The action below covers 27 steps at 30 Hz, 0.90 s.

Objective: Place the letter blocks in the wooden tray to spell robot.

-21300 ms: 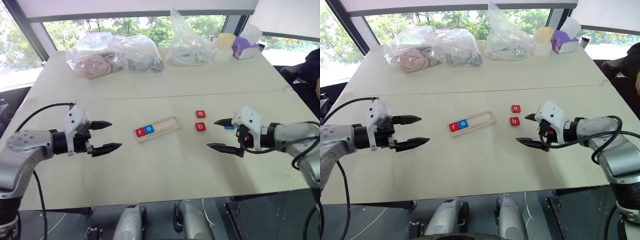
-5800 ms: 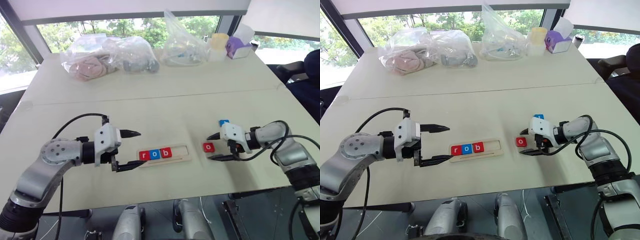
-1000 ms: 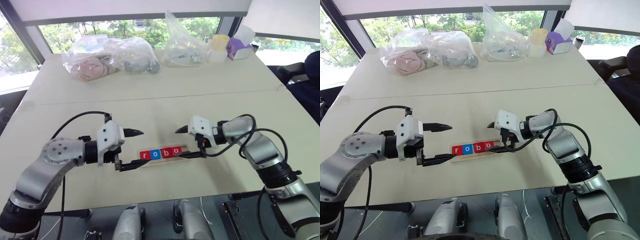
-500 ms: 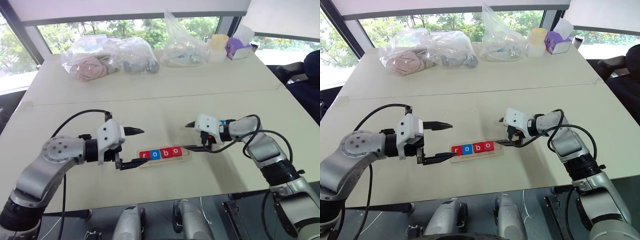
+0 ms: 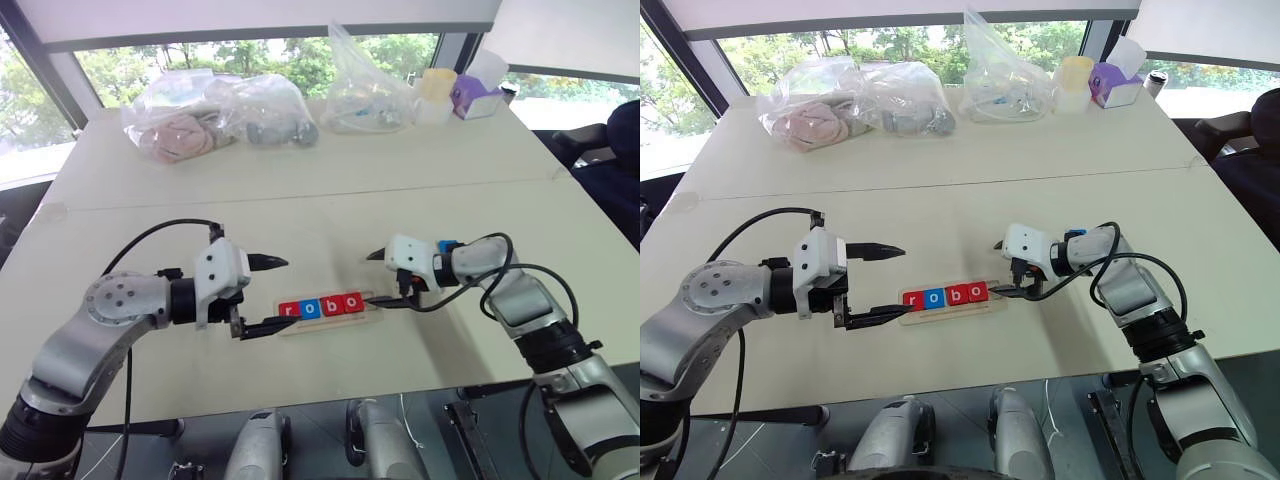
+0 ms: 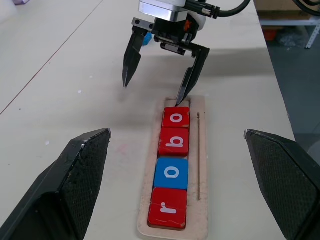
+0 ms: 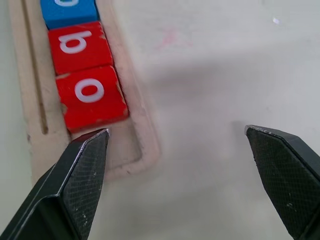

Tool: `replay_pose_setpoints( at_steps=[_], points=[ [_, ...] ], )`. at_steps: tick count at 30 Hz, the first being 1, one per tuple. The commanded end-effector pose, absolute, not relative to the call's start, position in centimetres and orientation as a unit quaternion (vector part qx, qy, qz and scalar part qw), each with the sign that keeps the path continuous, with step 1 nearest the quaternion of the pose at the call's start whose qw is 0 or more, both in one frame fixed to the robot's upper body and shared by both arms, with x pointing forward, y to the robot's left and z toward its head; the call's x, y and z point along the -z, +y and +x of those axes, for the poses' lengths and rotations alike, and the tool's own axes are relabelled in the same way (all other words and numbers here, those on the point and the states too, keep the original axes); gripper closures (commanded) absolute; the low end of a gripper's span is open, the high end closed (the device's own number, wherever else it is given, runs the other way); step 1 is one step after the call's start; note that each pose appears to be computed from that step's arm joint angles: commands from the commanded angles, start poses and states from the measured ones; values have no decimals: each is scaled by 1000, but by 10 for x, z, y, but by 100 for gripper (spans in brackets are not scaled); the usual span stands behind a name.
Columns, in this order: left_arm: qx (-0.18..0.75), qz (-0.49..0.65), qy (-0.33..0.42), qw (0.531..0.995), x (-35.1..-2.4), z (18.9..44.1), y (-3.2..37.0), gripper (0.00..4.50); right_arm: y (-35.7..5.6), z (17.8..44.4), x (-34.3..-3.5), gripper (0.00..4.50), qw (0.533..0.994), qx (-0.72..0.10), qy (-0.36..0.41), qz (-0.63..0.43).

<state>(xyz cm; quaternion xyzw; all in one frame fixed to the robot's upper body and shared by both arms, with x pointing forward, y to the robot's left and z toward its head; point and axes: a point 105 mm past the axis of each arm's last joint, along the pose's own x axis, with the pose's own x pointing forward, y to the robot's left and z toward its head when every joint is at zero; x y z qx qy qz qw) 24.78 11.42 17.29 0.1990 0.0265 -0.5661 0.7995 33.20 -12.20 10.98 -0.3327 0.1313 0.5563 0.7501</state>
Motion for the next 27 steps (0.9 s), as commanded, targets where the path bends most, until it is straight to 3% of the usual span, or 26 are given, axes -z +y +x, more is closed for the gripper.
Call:
replay_pose_setpoints(
  at_steps=[1,10,19,23,27],
  points=[
    [568,203,6,797,-182,245,110,0,-111,327,-118,5,743,-569,109,-336],
    [566,200,7,800,-181,244,110,0,-101,328,-121,5,738,-577,99,-336],
    [564,200,7,801,-180,244,111,0,-128,326,-144,5,734,-561,105,-369],
    [566,199,7,800,-180,245,110,0,-147,337,-170,5,786,-511,93,-334],
    [567,198,7,799,-179,245,110,0,-189,370,-180,5,885,-355,96,-287]
  ],
)
